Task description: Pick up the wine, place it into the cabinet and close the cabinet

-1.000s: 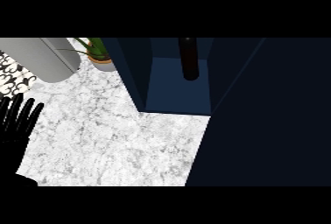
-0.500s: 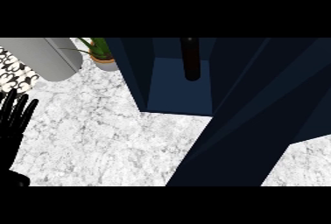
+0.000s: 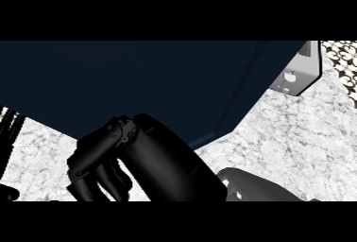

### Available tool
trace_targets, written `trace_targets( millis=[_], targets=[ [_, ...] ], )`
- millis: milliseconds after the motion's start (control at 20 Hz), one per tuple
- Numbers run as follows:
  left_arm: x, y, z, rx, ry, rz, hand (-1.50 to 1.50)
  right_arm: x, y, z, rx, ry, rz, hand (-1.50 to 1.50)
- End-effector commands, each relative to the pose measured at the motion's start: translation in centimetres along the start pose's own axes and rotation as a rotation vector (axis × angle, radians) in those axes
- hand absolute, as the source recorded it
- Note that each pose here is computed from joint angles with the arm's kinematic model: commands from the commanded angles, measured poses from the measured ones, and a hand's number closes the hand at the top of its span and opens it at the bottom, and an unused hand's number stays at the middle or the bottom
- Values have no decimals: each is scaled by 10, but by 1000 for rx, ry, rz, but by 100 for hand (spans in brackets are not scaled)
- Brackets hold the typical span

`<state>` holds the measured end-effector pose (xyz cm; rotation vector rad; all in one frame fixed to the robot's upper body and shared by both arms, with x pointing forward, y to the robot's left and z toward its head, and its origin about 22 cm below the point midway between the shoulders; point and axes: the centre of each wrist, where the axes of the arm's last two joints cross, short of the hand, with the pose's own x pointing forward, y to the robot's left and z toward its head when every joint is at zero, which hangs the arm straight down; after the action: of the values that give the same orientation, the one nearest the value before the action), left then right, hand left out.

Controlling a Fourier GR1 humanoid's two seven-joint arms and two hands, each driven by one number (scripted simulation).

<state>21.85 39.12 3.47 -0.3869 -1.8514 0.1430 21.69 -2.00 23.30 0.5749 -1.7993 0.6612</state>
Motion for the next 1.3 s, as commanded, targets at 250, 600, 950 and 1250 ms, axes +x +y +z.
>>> trace_targets(
  millis=[250, 600, 950, 1250],
  targets=[
    [5, 11, 10, 9, 9, -9, -150, -18, -33, -61, -79, 52, -110, 150],
    [-7, 0, 5, 24, -1, -20, -150, -65, -67, -52, -114, 111, -116, 150],
    [-5, 3, 19, 13, -8, -18, -150, -93, -99, -76, -171, 122, -78, 150],
    [1, 7, 8, 8, -15, -6, -150, -93, -128, -77, -198, 102, -17, 150]
  ],
)
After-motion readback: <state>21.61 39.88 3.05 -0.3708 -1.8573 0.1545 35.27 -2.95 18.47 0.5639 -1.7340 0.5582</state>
